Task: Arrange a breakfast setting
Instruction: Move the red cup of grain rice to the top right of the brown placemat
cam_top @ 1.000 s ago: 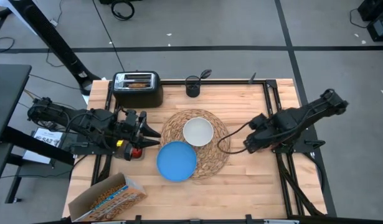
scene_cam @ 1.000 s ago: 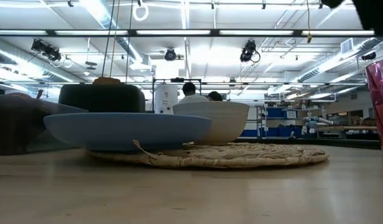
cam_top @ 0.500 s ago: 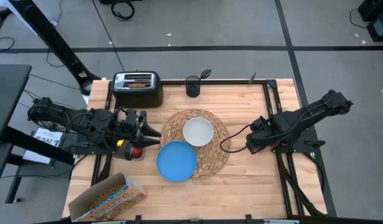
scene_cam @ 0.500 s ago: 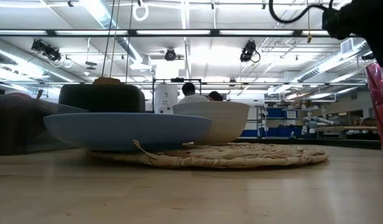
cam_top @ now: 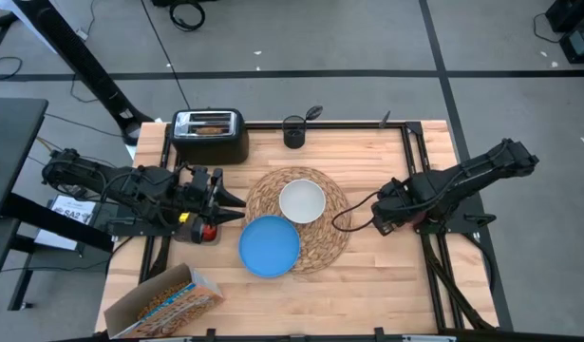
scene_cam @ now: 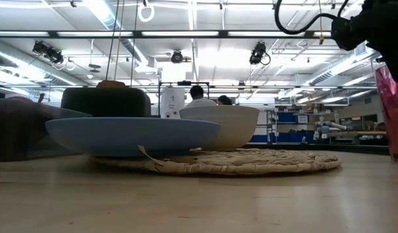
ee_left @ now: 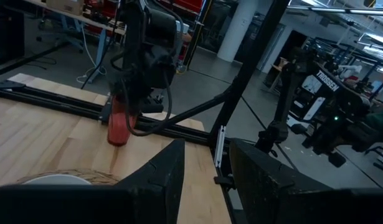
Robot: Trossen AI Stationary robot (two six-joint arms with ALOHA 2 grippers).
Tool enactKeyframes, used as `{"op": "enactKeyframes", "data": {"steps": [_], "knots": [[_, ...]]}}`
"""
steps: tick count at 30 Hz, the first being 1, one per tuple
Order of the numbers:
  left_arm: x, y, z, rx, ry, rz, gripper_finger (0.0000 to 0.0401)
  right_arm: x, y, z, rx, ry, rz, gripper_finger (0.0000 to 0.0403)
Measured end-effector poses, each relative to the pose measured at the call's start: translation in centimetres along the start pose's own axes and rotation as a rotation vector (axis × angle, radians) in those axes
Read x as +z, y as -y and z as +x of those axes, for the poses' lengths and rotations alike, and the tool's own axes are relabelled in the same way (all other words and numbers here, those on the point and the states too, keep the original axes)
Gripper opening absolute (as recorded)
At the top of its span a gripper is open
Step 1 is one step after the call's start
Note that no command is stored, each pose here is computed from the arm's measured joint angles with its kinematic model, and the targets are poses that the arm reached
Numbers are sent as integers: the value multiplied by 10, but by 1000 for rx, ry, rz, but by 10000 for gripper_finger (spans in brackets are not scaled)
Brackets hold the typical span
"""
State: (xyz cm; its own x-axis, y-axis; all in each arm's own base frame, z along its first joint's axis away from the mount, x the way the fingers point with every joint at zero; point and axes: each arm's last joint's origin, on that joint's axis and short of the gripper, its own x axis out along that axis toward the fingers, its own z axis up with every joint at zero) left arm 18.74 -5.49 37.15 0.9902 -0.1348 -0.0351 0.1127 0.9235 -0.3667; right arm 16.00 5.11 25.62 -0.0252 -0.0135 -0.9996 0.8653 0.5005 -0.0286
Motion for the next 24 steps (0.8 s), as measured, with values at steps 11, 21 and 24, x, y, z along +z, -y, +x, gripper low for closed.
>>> {"op": "enactKeyframes", "data": {"steps": [11,21,24], "knots": [[-1,-4,4,99,26,6,134,45,3,-43,30,143,-182,12],[4,-20,13,220,82,-30,134,154,5,-49,62,263,-875,12],[9,-25,13,235,123,-59,134,178,3,-39,-14,224,-1066,12]]}}
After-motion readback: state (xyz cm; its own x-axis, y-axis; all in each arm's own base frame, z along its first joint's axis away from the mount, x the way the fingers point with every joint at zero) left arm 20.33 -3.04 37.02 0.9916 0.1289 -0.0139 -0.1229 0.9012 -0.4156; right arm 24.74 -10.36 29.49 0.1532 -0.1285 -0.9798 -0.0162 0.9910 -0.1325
